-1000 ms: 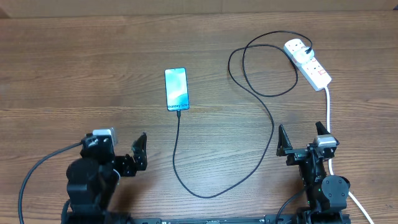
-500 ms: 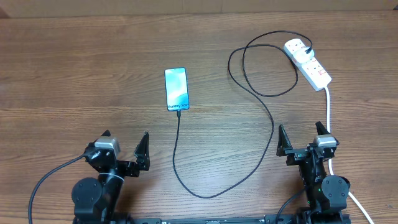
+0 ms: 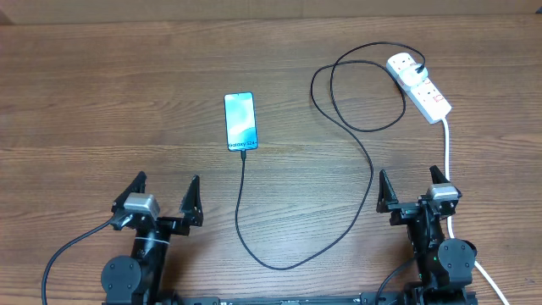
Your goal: Plug charger to phone and switch on socket
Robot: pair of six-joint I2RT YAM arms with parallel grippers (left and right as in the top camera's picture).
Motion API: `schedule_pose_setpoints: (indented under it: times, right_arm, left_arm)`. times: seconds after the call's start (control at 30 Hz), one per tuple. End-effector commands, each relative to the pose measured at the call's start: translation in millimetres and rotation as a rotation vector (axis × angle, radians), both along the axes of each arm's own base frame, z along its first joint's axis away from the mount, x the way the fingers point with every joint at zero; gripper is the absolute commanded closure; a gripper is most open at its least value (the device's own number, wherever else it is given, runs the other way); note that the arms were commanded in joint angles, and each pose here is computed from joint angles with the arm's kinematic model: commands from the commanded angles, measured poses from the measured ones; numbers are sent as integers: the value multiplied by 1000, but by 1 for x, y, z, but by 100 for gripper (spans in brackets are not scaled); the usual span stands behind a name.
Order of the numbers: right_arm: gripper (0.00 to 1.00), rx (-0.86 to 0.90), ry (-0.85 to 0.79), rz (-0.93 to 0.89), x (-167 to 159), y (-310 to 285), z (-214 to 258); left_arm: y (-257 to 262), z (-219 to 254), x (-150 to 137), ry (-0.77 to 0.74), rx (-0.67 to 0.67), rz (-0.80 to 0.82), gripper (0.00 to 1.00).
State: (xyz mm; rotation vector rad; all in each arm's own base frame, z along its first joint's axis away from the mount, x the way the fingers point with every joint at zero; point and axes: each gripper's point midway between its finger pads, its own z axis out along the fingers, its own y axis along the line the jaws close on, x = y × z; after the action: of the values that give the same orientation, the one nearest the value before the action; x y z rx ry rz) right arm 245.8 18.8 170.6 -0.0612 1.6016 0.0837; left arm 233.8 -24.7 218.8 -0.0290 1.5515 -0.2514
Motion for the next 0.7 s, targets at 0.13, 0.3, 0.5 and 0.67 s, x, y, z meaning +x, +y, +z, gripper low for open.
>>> schedule_pose_setpoints:
  times: [0.13,0.3,0.5,0.67]
  right_arm:
    - [0,-4,-8,-8,0,-1,-1]
    - [0,-4,-8,-8,0,-1,-1]
    - [0,-4,-8,-8,0,-1,-1]
    - [0,-4,-8,-8,0,-1,-1]
  left_arm:
    - [15,-4,6,-56,-12,85,0]
    - [22,0,6,-76,-16,124,0]
    - [27,11,6,-143,-24,155,0]
    - [28,7,8,-184,-40,156,0]
